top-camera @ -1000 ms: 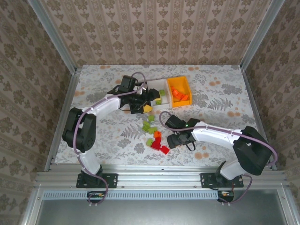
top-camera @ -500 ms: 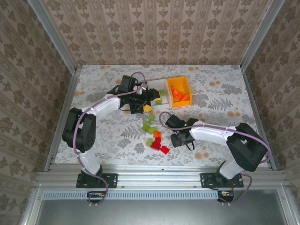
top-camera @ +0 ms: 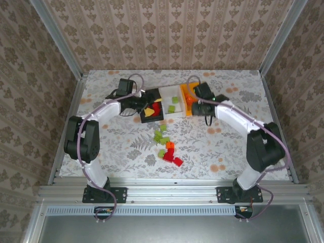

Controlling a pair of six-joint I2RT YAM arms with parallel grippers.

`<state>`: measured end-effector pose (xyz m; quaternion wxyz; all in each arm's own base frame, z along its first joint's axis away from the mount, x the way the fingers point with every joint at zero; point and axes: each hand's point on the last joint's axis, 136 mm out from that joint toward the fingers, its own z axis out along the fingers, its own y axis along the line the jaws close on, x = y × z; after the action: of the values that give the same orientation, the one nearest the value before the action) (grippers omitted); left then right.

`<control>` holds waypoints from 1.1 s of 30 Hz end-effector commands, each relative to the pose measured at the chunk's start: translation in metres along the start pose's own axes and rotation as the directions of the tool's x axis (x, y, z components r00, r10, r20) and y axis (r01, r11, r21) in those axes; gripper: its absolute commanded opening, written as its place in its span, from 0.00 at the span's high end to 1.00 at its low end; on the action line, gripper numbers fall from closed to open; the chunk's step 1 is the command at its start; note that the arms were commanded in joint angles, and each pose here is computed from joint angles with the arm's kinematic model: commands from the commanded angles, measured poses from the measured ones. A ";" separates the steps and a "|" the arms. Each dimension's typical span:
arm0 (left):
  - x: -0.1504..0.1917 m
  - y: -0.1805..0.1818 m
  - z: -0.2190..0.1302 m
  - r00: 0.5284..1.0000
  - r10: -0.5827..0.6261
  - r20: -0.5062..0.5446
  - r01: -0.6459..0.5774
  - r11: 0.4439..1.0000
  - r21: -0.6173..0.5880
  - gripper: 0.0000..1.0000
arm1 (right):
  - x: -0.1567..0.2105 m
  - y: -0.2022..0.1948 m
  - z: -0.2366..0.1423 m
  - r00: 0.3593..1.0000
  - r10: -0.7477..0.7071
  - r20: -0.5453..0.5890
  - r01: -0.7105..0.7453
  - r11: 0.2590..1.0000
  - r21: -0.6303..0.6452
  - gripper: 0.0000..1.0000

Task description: Sort the legos into containers by color

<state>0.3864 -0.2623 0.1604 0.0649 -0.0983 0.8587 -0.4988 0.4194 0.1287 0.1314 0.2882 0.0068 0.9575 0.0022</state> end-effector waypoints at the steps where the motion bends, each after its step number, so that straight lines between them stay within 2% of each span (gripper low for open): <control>1: -0.021 -0.011 -0.029 0.997 0.034 0.072 -0.035 0.999 0.014 0.03 | -0.008 -0.001 0.027 0.994 -0.095 -0.058 0.097 0.994 0.046 0.58; 7: -0.050 0.010 -0.054 0.988 -0.015 0.155 0.015 1.000 0.001 0.03 | -0.050 -0.003 0.064 0.994 -0.078 -0.078 0.082 0.995 0.051 0.55; 10: -0.052 0.011 -0.054 0.988 -0.017 0.156 0.017 1.000 0.006 0.02 | -0.062 0.002 0.065 0.993 -0.093 -0.073 0.097 0.995 0.041 0.43; 13: -0.050 0.009 -0.052 0.989 -0.022 0.149 0.020 1.000 0.016 0.02 | -0.073 0.006 0.048 0.995 -0.093 -0.038 0.094 0.995 0.020 0.35; 18: -0.044 0.002 -0.047 0.991 -0.014 0.132 0.011 1.000 0.029 0.02 | -0.073 0.014 -0.001 0.997 -0.069 0.044 0.070 0.997 -0.015 0.31; 22: -0.033 -0.002 -0.037 0.995 -0.003 0.103 0.000 1.000 0.026 0.02 | -0.027 0.064 -0.029 0.993 -0.100 0.063 0.107 0.987 -0.123 0.32; 27: -0.029 -0.002 -0.036 0.994 -0.008 0.109 0.006 1.000 0.018 0.02 | 0.063 0.126 -0.019 0.984 -0.171 -0.052 0.155 0.961 -0.227 0.35; 30: -0.033 0.002 -0.041 0.991 -0.021 0.130 0.019 1.000 0.009 0.02 | 0.099 0.163 -0.019 0.969 -0.232 -0.088 0.197 0.935 -0.295 0.32; 33: -0.038 0.007 -0.044 0.990 -0.036 0.137 0.035 0.999 0.007 0.02 | 0.123 0.182 -0.016 0.949 -0.295 -0.108 0.250 0.918 -0.306 0.28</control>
<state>0.4107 -0.2213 0.1682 0.1018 -0.1389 0.8530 -0.4927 0.3187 0.2999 0.0886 0.2219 -0.1771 0.9549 0.0871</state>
